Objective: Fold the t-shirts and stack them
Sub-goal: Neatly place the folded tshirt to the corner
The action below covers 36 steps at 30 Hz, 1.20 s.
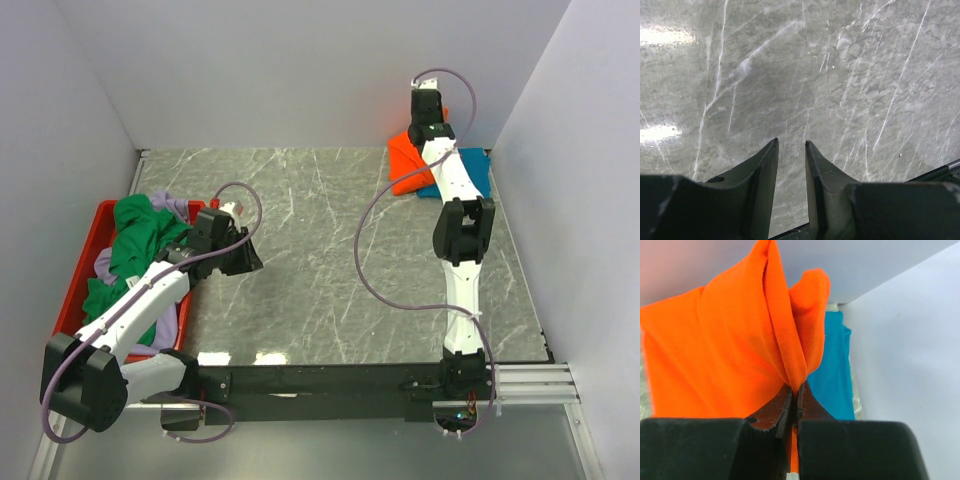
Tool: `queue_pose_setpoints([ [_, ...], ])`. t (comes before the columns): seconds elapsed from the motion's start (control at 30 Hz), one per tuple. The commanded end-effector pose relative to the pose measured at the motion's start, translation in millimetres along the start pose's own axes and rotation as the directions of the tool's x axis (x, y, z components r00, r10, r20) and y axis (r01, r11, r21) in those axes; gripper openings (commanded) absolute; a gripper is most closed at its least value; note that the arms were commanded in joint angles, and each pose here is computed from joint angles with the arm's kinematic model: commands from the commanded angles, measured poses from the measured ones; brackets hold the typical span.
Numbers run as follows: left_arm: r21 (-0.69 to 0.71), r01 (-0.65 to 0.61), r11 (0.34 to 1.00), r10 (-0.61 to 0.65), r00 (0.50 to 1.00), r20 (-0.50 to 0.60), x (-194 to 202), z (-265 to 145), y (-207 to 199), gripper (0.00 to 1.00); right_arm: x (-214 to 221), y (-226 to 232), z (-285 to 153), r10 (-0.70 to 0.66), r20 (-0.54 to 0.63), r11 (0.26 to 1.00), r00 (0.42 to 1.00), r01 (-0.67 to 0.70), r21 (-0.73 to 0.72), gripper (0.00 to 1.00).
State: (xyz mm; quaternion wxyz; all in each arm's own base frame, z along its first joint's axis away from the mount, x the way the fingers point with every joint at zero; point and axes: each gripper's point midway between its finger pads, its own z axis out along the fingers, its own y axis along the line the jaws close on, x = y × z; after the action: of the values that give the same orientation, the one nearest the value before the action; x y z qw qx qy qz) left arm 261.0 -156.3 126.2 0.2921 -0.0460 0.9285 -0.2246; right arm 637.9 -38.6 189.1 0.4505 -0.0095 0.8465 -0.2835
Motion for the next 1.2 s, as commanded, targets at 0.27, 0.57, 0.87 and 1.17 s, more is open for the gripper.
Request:
queue_pose_setpoints([
  [0.27, 0.048, -0.034, 0.998, 0.033, 0.999, 0.024, -5.7, -3.4, -11.8, 0.34, -72.5, -66.0, -61.5, 0.087, 0.180, 0.993, 0.980, -0.100, 0.064, 0.00],
  [0.57, 0.054, -0.038, 0.998, 0.036, 0.999, 0.029, -6.2, -5.4, -13.8, 0.34, -76.9, -76.4, -78.5, 0.103, 0.193, 0.992, 0.976, -0.116, 0.054, 0.00],
  [0.87, 0.054, -0.039, 0.998, 0.037, 0.999, 0.027, -5.7, -5.0, -14.0, 0.34, -75.1, -84.4, -82.1, 0.101, 0.195, 0.990, 0.976, -0.118, 0.078, 0.00],
  [1.17, 0.047, -0.038, 0.998, 0.038, 0.999, 0.016, -3.4, -2.7, -12.6, 0.34, -43.7, -82.6, -45.2, 0.091, 0.137, 0.989, 0.986, -0.105, 0.103, 0.00],
])
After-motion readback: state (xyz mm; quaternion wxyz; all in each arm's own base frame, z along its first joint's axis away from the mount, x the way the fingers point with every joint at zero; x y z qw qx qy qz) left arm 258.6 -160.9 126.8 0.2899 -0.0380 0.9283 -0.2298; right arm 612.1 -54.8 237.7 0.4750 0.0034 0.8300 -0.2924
